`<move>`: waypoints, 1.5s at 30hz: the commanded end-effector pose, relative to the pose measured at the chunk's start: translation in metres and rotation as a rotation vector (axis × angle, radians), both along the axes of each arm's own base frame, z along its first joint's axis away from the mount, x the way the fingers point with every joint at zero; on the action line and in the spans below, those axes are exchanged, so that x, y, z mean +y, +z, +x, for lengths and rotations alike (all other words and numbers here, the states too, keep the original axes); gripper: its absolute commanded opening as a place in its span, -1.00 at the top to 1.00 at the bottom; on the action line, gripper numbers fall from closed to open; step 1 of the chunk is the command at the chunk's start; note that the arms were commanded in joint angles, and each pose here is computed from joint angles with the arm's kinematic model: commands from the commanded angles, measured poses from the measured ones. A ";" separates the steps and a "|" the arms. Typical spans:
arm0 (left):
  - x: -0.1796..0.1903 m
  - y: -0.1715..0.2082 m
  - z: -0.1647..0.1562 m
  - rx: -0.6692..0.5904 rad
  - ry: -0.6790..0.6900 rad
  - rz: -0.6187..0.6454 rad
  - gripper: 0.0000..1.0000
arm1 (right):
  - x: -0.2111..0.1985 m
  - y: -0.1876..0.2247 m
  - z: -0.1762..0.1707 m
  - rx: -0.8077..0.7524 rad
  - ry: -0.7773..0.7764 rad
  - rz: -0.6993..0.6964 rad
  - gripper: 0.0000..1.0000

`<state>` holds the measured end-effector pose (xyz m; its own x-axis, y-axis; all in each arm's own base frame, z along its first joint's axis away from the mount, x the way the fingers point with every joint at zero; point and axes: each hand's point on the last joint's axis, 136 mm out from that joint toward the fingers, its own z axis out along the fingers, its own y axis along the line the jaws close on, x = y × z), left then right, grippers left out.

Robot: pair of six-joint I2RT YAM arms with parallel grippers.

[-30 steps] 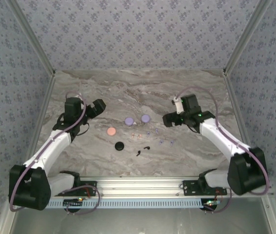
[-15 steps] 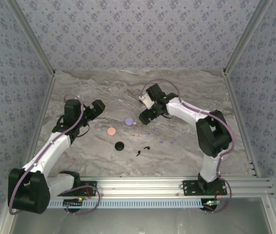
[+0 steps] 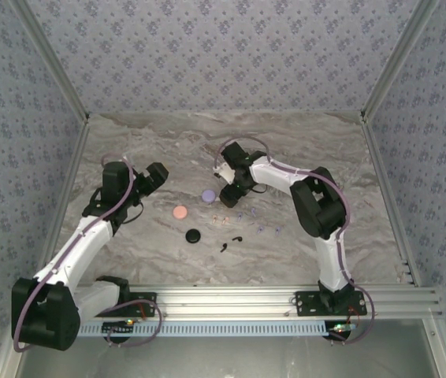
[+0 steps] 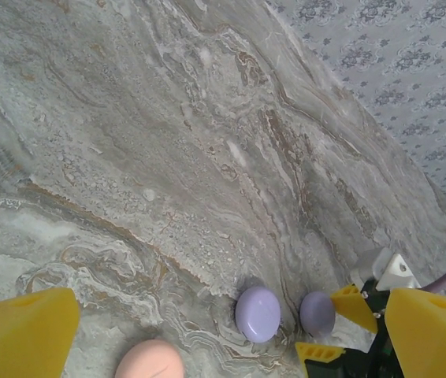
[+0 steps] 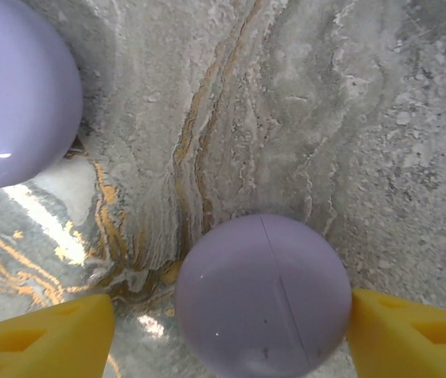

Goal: Insert the wireless bluetooth earbuds into the charging case

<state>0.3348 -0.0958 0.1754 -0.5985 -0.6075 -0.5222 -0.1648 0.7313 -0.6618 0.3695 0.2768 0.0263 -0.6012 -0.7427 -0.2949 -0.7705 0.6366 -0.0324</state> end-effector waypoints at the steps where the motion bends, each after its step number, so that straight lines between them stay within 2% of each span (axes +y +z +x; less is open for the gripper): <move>1: 0.003 0.005 -0.001 -0.015 0.004 0.016 -0.99 | 0.001 -0.002 0.002 -0.007 0.012 -0.041 -0.55; 10: 0.002 0.008 -0.001 -0.019 0.006 0.010 -0.98 | 0.000 -0.008 0.004 -0.014 0.018 -0.066 -0.39; 17: 0.001 0.011 0.000 -0.027 0.006 -0.001 -0.98 | -0.005 -0.011 0.000 0.002 0.035 -0.085 -0.37; 24: 0.002 0.009 -0.001 -0.022 0.007 0.004 -0.99 | -0.008 -0.016 -0.005 0.017 0.038 -0.088 -0.27; 31: 0.001 0.008 -0.001 -0.022 0.003 0.002 -0.99 | -0.010 -0.008 -0.006 0.002 0.038 -0.078 0.04; 35: -0.010 0.017 0.001 -0.044 -0.051 -0.031 -0.98 | -0.011 0.012 -0.001 -0.063 0.026 -0.044 0.07; 39: -0.036 0.035 0.002 -0.068 -0.184 -0.069 -0.98 | -0.015 0.058 0.004 -0.211 -0.001 0.027 0.07; 45: -0.095 0.064 -0.001 -0.101 -0.429 -0.130 -0.92 | -0.022 0.143 -0.017 -0.456 -0.020 0.258 0.07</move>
<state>0.3378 -0.1562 0.2056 -0.7277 -0.4764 -0.4935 0.0365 0.6915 -0.7214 0.3506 0.2515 0.1177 -0.4792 -0.6933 -0.5383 -0.7383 0.6500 -0.1799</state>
